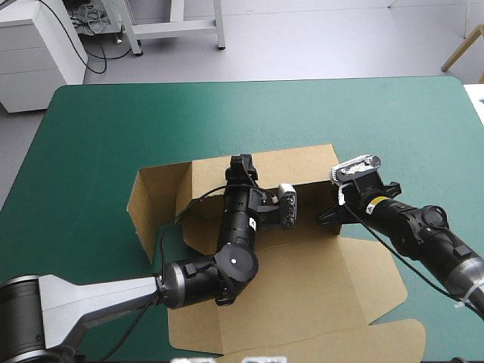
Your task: Fold the box
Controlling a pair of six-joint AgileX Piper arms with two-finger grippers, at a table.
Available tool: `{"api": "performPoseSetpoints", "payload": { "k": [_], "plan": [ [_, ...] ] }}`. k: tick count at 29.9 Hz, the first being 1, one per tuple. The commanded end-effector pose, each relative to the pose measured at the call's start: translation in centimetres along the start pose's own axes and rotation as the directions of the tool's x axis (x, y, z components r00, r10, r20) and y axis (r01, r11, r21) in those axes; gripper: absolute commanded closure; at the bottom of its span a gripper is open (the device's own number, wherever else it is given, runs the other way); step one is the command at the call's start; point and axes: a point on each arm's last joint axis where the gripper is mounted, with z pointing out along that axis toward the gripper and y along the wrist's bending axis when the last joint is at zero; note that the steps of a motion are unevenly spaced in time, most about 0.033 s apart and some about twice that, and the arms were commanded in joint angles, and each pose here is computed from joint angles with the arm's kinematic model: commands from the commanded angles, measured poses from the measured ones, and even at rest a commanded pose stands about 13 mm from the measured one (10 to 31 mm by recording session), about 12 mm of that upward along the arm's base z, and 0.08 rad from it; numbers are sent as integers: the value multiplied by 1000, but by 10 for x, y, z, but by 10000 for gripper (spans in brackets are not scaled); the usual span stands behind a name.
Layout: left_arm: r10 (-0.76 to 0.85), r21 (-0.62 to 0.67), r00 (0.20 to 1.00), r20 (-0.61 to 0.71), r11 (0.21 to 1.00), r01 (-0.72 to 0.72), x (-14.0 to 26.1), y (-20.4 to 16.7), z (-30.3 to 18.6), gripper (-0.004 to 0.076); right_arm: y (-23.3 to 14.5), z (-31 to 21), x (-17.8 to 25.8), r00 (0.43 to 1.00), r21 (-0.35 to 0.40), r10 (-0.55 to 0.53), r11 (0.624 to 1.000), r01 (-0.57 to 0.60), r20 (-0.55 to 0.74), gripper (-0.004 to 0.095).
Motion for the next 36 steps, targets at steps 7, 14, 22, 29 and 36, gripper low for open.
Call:
{"api": "performPoseSetpoints", "payload": {
  "k": [7,14,22,29,36],
  "plan": [
    [4,-150,999,52,989,4,-3,29,-10,178,2,-8,-7,997,-13,66,998,-66,-37,907],
    [20,-208,988,152,978,12,-23,32,-33,178,-2,-22,-26,985,16,141,990,-140,-100,908],
    [-13,-240,973,230,968,69,-32,43,-72,184,-4,-41,-51,976,27,177,984,-175,-127,908],
    [-81,-296,962,261,942,160,-19,77,-104,421,-4,-36,-51,946,44,189,982,-184,-265,908],
    [-306,-350,924,230,860,371,31,149,-105,729,-17,12,-60,899,82,188,982,-169,-396,908]
  ]
}}
